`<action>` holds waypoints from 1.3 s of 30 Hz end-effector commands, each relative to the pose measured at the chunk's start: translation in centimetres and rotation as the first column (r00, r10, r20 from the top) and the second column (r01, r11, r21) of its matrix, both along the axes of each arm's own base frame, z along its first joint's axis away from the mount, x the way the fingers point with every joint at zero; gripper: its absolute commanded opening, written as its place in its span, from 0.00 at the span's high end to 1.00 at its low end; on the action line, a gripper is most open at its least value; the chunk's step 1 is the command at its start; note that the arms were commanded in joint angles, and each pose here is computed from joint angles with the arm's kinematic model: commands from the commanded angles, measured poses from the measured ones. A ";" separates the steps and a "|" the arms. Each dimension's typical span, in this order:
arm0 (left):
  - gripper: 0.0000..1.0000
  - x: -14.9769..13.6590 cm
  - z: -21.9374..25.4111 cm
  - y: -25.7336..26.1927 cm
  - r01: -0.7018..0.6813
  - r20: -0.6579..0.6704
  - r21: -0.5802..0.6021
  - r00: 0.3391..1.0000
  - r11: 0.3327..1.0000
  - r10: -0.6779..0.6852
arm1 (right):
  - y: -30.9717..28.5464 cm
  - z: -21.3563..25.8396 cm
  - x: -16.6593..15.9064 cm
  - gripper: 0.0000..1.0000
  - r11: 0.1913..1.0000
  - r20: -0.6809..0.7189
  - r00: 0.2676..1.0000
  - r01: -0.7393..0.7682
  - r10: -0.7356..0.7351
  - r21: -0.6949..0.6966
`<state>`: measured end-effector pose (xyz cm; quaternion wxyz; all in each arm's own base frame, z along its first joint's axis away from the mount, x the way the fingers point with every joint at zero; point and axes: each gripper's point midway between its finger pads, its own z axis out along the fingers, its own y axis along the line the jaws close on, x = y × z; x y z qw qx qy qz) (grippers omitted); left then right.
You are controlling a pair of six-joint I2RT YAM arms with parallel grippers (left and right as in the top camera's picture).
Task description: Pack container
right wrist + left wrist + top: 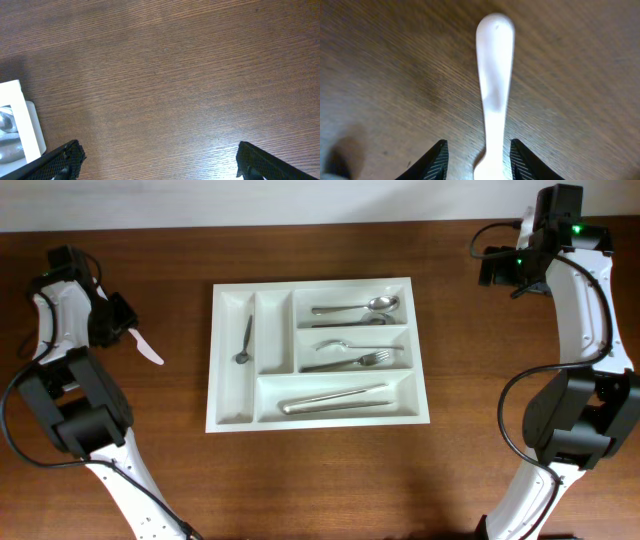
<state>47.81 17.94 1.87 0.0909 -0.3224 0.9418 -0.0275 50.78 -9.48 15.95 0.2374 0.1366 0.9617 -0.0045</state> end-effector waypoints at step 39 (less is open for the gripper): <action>0.98 2.1 -0.1 -3.9 0.127 -0.059 -0.018 0.990 0.992 -0.128 | -0.1 0.8 -0.2 0.01 1.000 0.015 1.000 0.010 -0.010 0.000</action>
